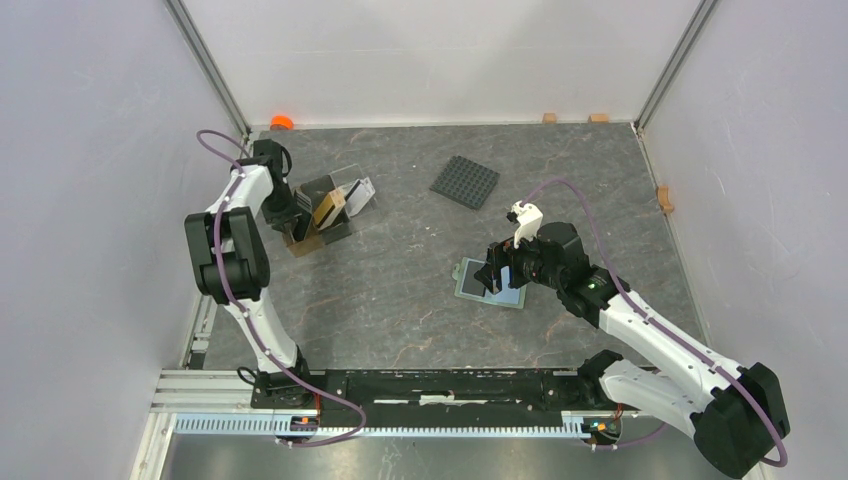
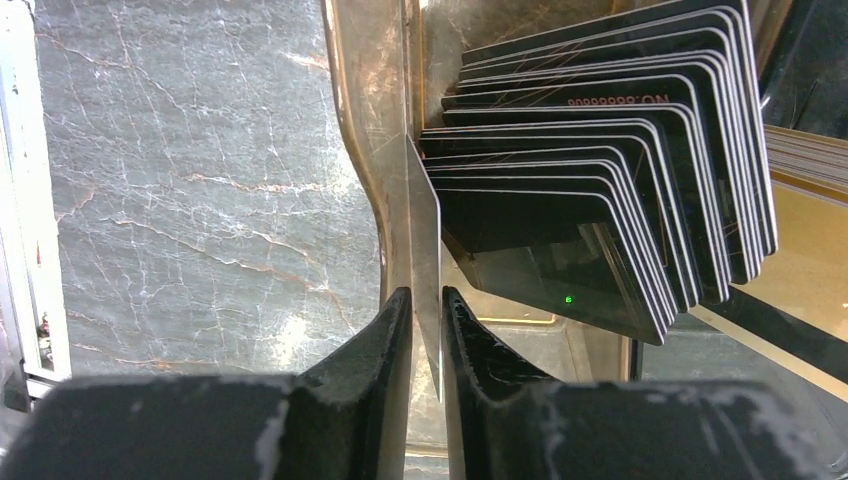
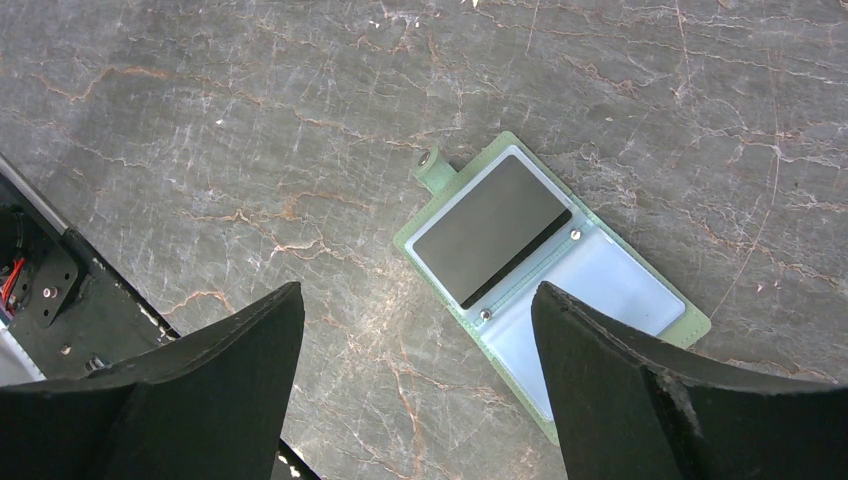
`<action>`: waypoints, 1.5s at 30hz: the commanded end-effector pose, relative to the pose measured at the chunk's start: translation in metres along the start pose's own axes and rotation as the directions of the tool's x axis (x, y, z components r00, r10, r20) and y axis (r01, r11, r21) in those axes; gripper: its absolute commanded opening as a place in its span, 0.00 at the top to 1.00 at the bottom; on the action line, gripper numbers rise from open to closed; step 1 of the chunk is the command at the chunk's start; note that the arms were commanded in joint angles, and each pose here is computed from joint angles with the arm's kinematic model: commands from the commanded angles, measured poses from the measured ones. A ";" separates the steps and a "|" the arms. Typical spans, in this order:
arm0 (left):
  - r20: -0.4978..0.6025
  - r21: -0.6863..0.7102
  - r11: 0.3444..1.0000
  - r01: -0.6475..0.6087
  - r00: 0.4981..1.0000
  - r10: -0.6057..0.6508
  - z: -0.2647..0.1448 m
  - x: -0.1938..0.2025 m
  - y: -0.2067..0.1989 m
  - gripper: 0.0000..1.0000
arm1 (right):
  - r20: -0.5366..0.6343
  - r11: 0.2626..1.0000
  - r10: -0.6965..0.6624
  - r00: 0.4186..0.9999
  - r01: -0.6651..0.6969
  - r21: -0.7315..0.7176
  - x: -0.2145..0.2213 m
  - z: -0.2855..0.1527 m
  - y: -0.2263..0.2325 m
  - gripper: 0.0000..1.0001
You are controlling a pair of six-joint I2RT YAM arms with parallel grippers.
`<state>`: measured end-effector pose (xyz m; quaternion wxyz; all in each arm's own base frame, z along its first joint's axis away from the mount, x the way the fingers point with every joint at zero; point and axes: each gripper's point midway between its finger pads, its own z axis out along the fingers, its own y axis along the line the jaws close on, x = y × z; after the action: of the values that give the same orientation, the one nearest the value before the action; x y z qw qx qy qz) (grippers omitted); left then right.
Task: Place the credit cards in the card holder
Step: Pick up the credit card from the storage box, then insert the credit card into the card holder.
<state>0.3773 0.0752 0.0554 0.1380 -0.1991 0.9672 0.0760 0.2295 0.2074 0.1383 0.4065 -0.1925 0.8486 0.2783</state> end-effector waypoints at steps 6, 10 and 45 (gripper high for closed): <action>0.015 -0.007 1.000 -0.012 1.000 0.012 0.000 -0.009 0.011 0.93 | 0.040 1.000 0.002 0.999 -0.002 -0.005 -0.009 0.000 0.002 0.12; 0.047 -0.005 1.000 0.002 0.999 -0.001 -0.012 -0.014 0.014 0.98 | 0.043 1.000 0.000 0.999 0.000 0.000 -0.010 -0.001 0.001 0.12; 0.657 0.754 -0.225 -0.617 0.699 0.285 -0.329 0.212 -0.278 0.98 | 0.450 0.970 -0.001 0.893 0.111 -0.216 -0.088 -0.087 0.051 0.11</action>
<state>0.2691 -0.2898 0.2298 0.2964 0.2650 0.7952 -0.4577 0.2210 0.1775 0.2301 0.5569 -0.1561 0.7519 0.3165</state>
